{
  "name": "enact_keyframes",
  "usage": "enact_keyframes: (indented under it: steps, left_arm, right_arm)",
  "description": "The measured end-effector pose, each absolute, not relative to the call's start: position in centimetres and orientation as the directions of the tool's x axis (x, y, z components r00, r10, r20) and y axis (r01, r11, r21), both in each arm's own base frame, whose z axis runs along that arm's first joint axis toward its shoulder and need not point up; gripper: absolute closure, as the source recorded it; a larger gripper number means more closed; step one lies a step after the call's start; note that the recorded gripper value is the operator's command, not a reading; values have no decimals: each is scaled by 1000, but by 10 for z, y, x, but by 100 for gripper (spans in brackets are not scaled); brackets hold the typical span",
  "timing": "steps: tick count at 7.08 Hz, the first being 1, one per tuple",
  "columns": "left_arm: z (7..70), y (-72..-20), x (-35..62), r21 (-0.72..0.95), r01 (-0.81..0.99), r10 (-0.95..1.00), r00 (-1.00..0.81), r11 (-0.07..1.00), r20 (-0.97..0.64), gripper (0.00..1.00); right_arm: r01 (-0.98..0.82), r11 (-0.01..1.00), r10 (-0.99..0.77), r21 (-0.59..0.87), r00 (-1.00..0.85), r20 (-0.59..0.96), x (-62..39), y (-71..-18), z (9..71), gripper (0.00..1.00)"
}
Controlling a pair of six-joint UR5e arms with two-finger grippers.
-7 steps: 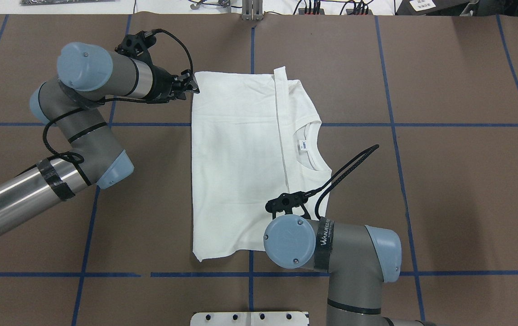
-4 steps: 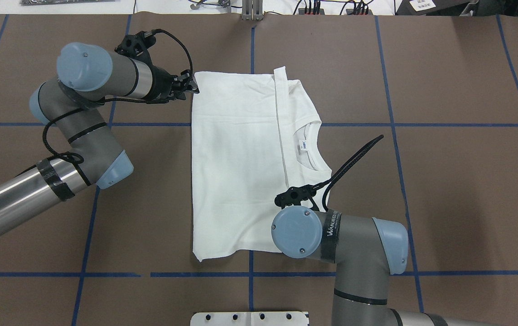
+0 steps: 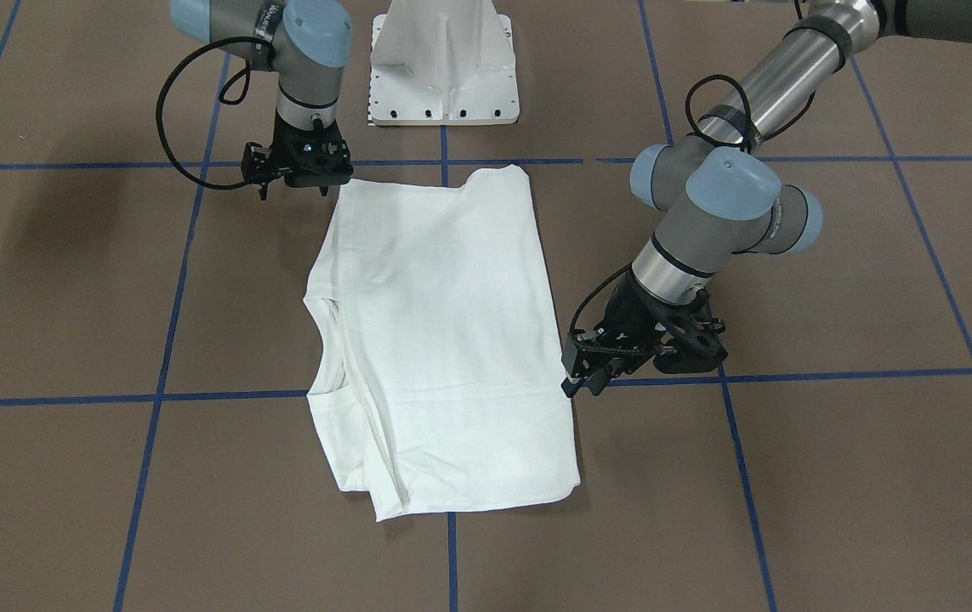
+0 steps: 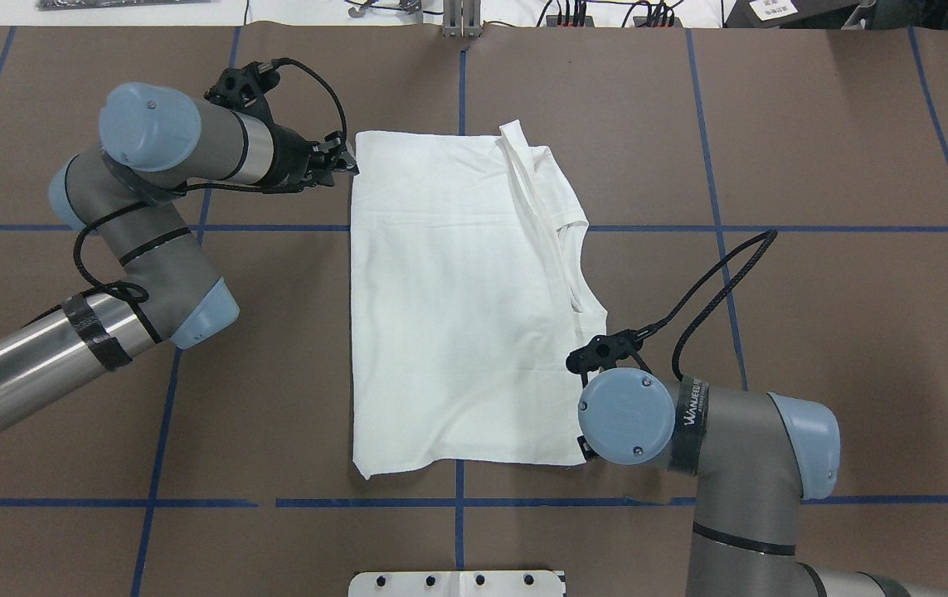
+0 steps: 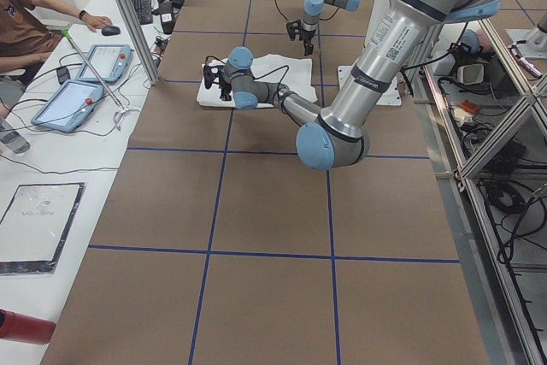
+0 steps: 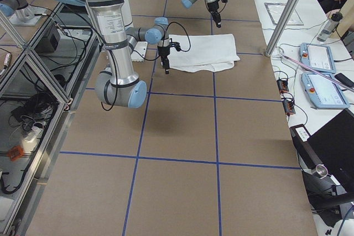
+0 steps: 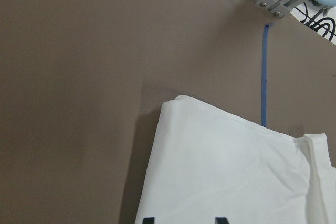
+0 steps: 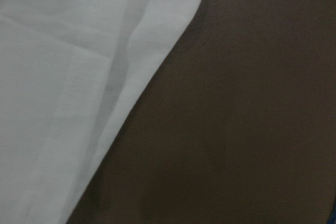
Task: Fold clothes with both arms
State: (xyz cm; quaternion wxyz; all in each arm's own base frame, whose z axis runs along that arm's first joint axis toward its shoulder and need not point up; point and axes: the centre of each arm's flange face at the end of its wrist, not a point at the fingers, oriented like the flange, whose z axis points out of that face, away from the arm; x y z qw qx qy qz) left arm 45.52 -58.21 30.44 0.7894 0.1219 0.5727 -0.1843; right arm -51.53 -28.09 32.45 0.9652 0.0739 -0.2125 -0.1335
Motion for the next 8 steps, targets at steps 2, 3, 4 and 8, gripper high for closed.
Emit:
enact_keyframes:
  steps: [2, 3, 4, 8]
  left_arm:
    - [305, -582, 455, -19, 431, -152, 277, 902, -949, 51]
    - [306, -582, 455, -19, 431, -153, 278, 902, -948, 51]
    - [307, -582, 455, -20, 431, -154, 279, 902, -948, 51]
    - [308, -582, 455, -19, 432, -155, 280, 902, -947, 51]
  right_arm:
    - [92, 982, -159, 165, 874, 460, -519, -282, 302, 0]
    - [-84, 992, 21, 91, 837, 547, -524, -282, 286, 0]
    - [-241, 970, 194, -12, 746, 637, -529, -282, 275, 0]
    - [-537, 765, 618, -356, 457, 640, -544, -282, 289, 6]
